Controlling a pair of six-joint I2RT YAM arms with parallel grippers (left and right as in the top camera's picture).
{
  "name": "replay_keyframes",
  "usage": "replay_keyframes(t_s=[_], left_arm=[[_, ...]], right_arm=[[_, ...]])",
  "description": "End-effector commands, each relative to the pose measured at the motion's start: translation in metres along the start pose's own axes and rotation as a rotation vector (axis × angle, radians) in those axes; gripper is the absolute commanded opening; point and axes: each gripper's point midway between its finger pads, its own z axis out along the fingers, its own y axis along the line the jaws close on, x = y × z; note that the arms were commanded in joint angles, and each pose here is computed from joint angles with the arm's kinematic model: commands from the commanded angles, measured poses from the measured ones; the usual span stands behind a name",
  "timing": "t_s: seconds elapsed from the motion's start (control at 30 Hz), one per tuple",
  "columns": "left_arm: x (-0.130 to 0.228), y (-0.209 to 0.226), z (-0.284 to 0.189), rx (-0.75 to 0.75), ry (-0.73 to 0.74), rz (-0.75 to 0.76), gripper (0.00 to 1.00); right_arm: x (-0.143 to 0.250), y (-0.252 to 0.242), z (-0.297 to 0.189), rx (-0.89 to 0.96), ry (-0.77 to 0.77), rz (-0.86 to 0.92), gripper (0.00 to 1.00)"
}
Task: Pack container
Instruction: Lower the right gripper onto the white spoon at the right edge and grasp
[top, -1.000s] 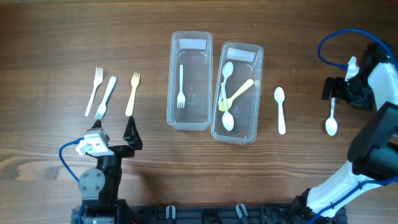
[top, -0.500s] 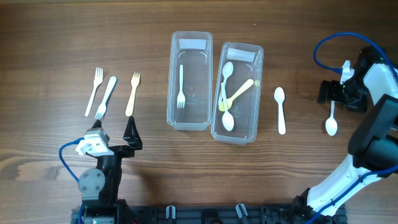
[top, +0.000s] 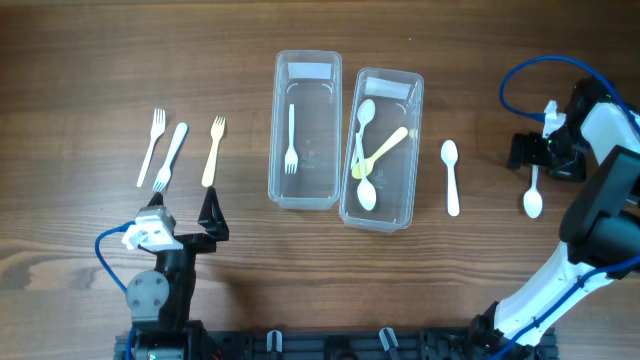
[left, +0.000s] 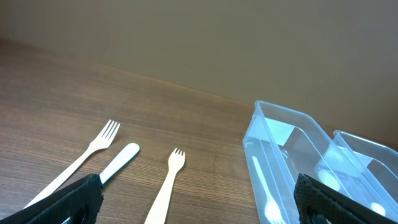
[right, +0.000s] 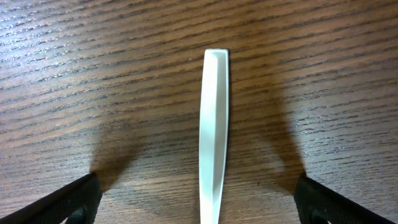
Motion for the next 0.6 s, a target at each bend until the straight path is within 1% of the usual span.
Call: replay_keyframes(t_s=[0.0, 0.07, 0.13, 0.17, 0.27, 0.3, 0.37, 0.57], left_arm=[[0.002, 0.001, 0.0, -0.001, 0.002, 0.009, 1.0], [0.002, 0.001, 0.0, -0.001, 0.002, 0.009, 1.0], [0.002, 0.001, 0.0, -0.001, 0.002, 0.009, 1.0], [0.002, 0.001, 0.0, -0.001, 0.002, 0.009, 1.0], [0.002, 0.001, 0.0, -0.001, 0.002, 0.009, 1.0], [0.002, 0.001, 0.0, -0.001, 0.002, 0.009, 1.0], [0.002, 0.001, 0.0, -0.001, 0.002, 0.009, 1.0], [0.002, 0.001, 0.0, -0.001, 0.002, 0.009, 0.99]], right_arm=[[0.007, 0.003, 0.01, -0.027, 0.032, -0.021, 0.84], [0.008, 0.003, 0.01, -0.029, 0.037, -0.018, 0.7], [0.009, 0.004, 0.01, -0.029, 0.041, -0.017, 0.42], [0.01, 0.004, 0.01, -0.029, 0.042, -0.016, 0.33], [0.01, 0.004, 0.009, -0.029, 0.046, 0.006, 0.15], [0.011, 0.004, 0.009, -0.031, 0.049, 0.009, 0.1], [0.01, 0.004, 0.006, -0.031, 0.052, 0.015, 0.06], [-0.01, 0.003, -0.03, -0.039, 0.026, 0.057, 0.04]])
